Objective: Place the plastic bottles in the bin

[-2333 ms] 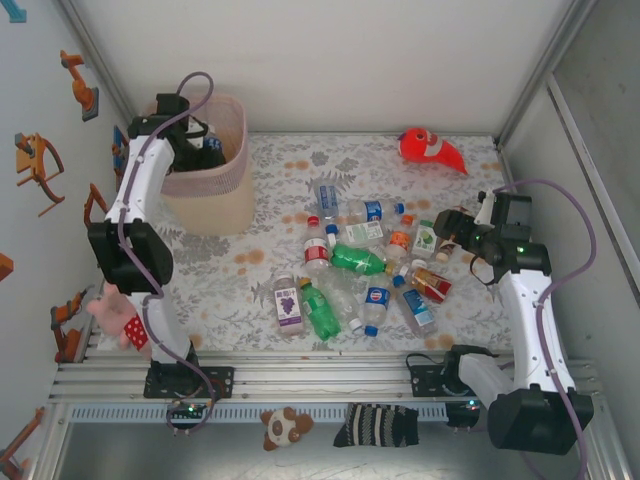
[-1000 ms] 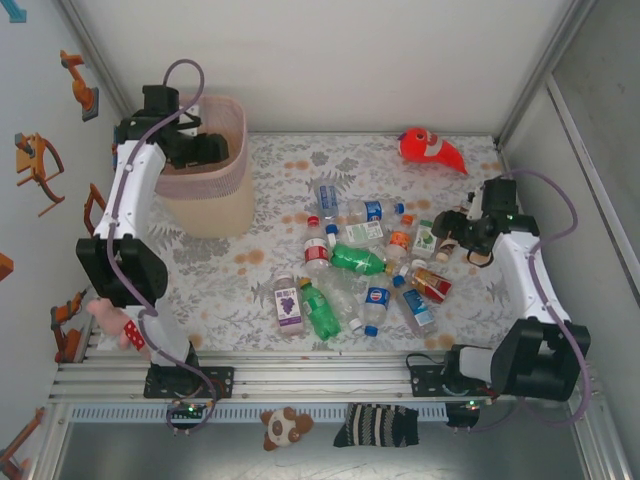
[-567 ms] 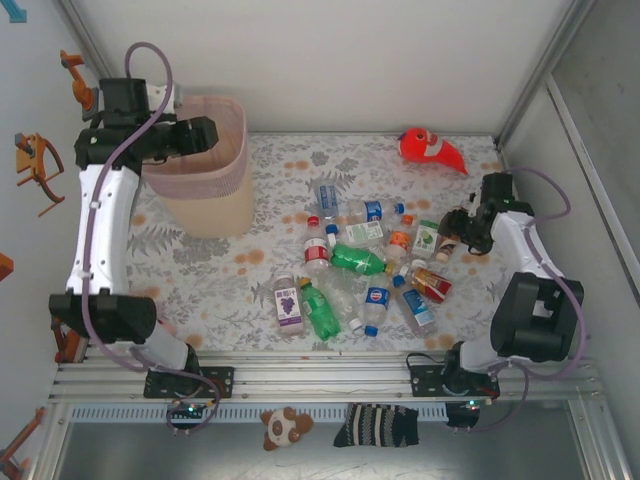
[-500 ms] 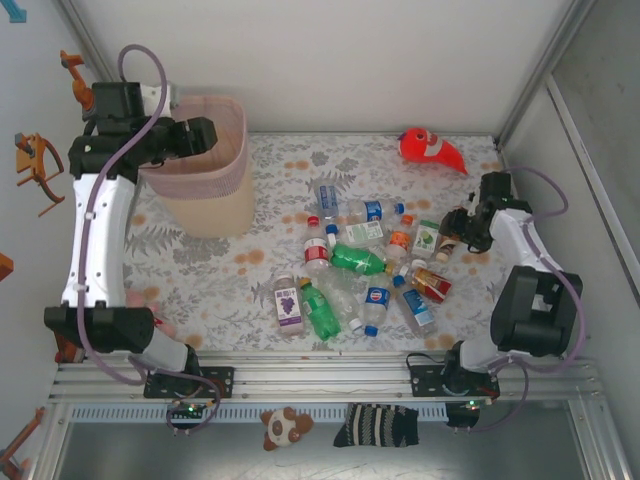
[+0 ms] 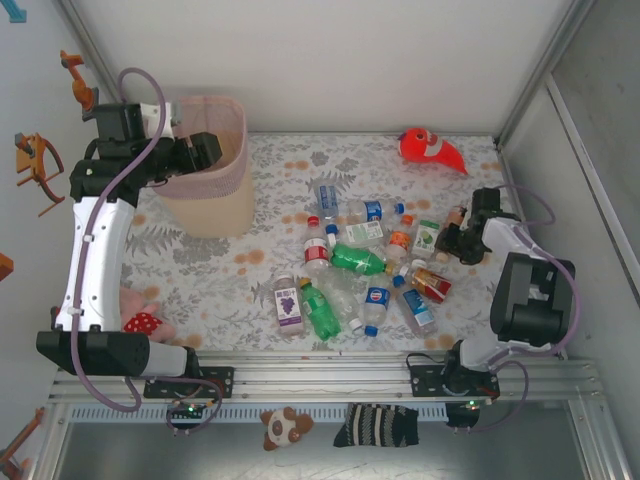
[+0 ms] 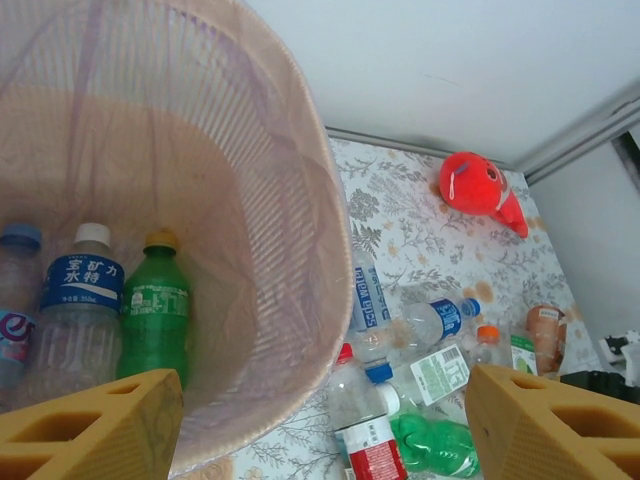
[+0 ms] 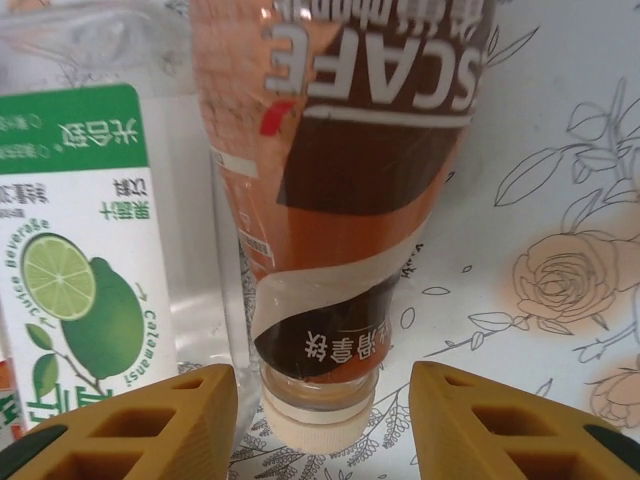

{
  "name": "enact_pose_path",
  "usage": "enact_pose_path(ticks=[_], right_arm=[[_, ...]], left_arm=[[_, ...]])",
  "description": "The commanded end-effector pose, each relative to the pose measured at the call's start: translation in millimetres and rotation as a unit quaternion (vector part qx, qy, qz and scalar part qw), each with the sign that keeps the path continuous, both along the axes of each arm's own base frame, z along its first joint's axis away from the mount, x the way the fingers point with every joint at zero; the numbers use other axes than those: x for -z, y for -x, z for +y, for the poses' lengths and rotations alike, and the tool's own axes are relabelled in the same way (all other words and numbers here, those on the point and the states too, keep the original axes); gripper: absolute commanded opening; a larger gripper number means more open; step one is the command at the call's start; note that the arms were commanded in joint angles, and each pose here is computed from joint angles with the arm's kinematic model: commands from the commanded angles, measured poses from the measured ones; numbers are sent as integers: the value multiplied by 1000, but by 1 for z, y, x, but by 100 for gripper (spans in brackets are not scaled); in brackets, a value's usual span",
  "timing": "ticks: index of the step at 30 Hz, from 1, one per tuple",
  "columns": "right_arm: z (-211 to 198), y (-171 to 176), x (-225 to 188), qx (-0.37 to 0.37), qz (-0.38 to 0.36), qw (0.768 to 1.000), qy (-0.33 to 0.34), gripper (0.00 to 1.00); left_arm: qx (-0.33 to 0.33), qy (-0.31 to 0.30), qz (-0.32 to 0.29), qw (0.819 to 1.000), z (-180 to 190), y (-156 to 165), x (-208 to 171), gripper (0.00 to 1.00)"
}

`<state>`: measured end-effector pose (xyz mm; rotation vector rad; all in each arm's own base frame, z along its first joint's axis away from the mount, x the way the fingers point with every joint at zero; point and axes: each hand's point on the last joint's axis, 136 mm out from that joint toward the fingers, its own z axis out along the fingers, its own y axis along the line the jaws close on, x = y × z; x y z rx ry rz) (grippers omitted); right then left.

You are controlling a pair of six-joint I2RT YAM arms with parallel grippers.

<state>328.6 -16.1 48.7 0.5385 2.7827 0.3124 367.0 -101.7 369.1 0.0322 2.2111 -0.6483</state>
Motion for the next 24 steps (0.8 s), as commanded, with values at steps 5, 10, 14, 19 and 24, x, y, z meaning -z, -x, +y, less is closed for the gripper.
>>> enact_pose_path(ticks=[5, 10, 14, 19, 24], right_arm=[[1, -1, 16, 12, 5, 1000, -13, 46], [0, 1, 28, 13, 18, 1000, -11, 44], [0, 3, 35, 13, 26, 1000, -10, 41], [-2, 4, 34, 12, 24, 1000, -5, 42], [-3, 4, 39, 9, 36, 999, -1, 47]], left_arm=[[7, 30, -20, 999, -6, 2, -15, 74], [9, 34, -18, 999, -9, 0, -14, 74], [9, 35, -16, 999, -9, -1, -13, 74], [9, 36, -15, 999, -10, -1, -12, 74], [10, 37, -15, 999, -11, 1, -13, 74]])
